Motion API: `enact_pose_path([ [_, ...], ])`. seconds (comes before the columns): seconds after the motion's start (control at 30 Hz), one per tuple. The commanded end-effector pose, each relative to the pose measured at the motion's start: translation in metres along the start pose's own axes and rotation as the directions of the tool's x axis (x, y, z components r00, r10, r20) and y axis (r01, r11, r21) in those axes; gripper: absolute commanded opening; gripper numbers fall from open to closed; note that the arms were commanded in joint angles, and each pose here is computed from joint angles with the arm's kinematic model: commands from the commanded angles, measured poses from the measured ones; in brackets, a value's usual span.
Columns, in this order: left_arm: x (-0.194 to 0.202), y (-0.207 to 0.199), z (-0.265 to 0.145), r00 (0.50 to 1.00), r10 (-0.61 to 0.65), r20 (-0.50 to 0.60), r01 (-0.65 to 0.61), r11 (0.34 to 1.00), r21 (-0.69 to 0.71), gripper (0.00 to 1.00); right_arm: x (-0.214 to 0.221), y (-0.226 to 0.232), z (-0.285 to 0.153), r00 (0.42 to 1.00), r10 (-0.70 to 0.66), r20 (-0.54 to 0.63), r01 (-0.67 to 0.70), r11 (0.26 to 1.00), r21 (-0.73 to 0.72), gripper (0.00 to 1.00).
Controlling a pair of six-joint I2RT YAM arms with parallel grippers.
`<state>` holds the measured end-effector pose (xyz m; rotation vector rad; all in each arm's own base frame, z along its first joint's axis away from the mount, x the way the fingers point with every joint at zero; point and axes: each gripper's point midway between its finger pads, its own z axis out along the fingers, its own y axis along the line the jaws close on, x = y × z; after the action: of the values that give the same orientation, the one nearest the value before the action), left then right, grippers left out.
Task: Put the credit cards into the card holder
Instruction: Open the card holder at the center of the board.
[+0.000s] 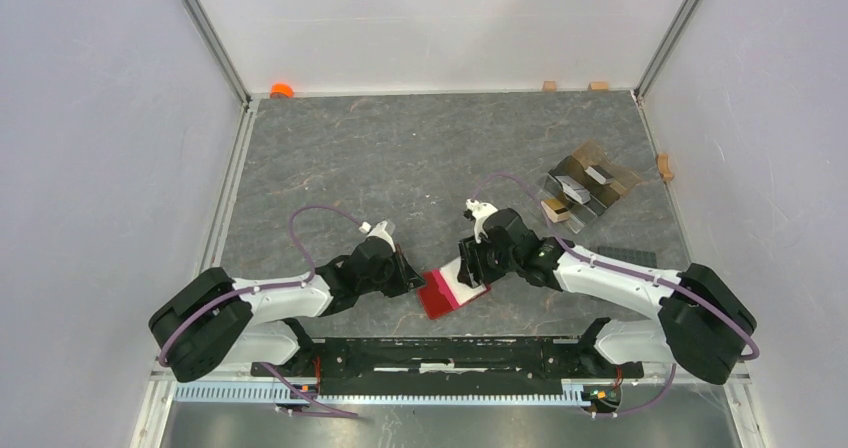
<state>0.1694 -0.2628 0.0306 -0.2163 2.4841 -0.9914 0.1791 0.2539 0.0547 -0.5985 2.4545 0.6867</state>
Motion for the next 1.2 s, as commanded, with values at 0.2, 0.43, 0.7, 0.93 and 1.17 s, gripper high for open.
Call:
enact_pose_path([
  [0.2, -0.007, 0.000, 0.004, 0.998, 0.048, 0.028, -0.048, 0.999, -0.007, 0.02, 0.016, -0.012, 0.005, 0.998, 0.047, -0.044, -0.049, 0.998, -0.030, 0.56],
  [0.43, -0.006, 0.000, 0.005, 0.998, 0.051, 0.024, -0.051, 0.999, -0.009, 0.02, 0.015, 0.000, 0.002, 0.996, 0.084, -0.029, -0.087, 0.991, -0.098, 0.54],
  [0.7, -0.006, 0.000, 0.006, 0.998, 0.054, 0.020, -0.054, 0.998, -0.008, 0.02, 0.004, 0.007, -0.004, 0.995, 0.096, 0.008, -0.094, 0.988, -0.124, 0.53],
  [0.93, -0.007, -0.003, 0.007, 0.998, 0.061, 0.024, -0.061, 0.998, 0.001, 0.02, -0.001, 0.029, -0.009, 0.994, 0.101, 0.028, -0.092, 0.966, -0.241, 0.49],
  [1.17, -0.011, -0.005, 0.012, 0.997, 0.077, 0.024, -0.077, 0.997, -0.003, 0.02, -0.015, 0.051, -0.018, 0.994, 0.072, 0.079, -0.045, 0.951, -0.306, 0.52],
])
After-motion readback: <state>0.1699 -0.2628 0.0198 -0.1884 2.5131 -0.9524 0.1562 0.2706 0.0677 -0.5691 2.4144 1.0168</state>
